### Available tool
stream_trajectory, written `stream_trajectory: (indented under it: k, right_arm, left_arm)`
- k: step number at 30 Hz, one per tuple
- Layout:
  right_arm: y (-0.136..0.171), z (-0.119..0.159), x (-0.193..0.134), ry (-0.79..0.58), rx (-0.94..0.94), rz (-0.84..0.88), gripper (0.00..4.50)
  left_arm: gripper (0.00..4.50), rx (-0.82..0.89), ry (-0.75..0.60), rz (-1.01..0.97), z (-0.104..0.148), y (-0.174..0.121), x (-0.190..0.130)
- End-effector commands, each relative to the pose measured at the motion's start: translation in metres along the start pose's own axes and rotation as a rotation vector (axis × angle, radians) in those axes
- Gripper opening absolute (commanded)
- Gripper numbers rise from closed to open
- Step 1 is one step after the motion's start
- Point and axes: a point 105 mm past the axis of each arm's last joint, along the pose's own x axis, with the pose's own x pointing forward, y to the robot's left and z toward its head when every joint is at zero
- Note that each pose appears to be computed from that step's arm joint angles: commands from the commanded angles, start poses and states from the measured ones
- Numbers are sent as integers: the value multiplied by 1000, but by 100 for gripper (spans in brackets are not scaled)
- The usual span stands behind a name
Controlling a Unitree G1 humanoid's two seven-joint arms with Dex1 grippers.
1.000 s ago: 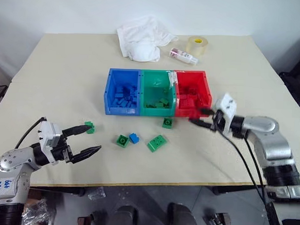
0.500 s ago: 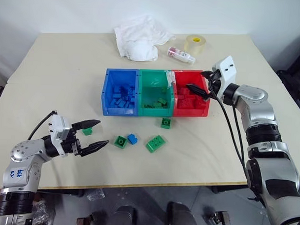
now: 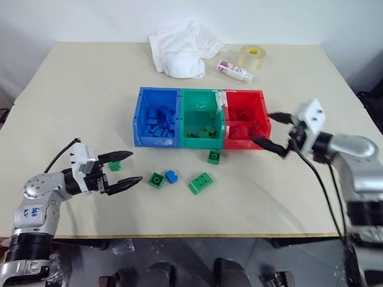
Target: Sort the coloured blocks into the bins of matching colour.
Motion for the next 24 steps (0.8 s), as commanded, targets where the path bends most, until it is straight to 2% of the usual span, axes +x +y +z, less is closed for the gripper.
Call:
stream_trajectory:
  k: [1,5,11,15,24]
  right_arm:
    - [14,3,-42,48,-17,28,447]
    - [29,-22,-82,195,22,24,447]
    - [37,-25,-91,232,29,42,447]
    - [48,-16,-61,194,6,136,447]
    - [94,-5,41,104,-29,426,447]
  left_arm:
    - [450,31,14,-10,4,4,-7]
    - [450,32,30,-6,3,9,-11]
    - [450,35,32,-3,3,12,-11]
    - [450,40,31,-5,4,12,-10]
    - [450,51,19,-3,6,3,-7]
